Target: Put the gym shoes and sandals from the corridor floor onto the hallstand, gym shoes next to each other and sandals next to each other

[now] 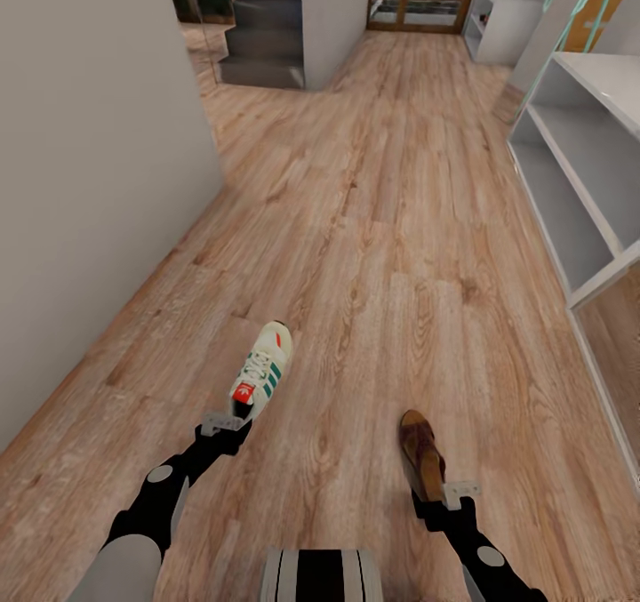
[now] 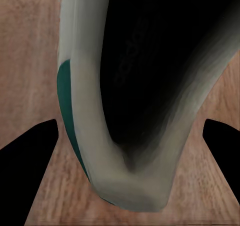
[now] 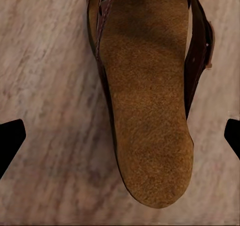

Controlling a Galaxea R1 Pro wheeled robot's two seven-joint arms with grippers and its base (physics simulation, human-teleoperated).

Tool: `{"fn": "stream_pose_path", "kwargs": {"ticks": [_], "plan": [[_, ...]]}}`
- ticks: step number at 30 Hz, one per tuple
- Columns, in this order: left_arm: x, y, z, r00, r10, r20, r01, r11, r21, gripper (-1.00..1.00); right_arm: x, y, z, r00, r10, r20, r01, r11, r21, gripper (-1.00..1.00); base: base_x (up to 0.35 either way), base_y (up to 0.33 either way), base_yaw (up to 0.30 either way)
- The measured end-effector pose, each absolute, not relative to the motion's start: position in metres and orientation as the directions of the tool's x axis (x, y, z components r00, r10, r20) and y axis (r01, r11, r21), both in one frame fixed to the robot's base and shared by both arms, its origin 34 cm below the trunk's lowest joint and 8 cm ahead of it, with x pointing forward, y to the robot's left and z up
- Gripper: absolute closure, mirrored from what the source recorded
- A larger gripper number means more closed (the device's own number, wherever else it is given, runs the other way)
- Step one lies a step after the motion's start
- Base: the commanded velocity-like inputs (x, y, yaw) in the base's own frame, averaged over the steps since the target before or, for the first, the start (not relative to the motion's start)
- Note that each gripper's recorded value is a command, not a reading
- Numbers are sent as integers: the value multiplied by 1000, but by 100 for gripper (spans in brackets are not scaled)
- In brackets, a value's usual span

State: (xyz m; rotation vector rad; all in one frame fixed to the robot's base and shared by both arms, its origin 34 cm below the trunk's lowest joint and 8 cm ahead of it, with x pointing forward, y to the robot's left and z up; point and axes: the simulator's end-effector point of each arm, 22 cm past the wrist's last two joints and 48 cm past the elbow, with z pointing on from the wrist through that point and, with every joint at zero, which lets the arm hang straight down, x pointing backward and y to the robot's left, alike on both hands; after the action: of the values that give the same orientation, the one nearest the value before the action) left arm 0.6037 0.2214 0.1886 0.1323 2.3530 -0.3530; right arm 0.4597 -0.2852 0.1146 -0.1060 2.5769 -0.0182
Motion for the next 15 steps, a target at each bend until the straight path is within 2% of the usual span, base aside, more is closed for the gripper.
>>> {"fn": "stream_pose_path", "kwargs": {"ticks": [10,15], "plan": [[614,219,194,-705,-9,-709,201,956,-212,100,456,-285,111,-848,-80,-525,-73,997,-34,-100,0,0,-34],[643,212,220,-655,-13,-755,225,951,-212,100,456,-285,111,-848,-79,-525,-72,997,-34,-100,0,0,-1]]}}
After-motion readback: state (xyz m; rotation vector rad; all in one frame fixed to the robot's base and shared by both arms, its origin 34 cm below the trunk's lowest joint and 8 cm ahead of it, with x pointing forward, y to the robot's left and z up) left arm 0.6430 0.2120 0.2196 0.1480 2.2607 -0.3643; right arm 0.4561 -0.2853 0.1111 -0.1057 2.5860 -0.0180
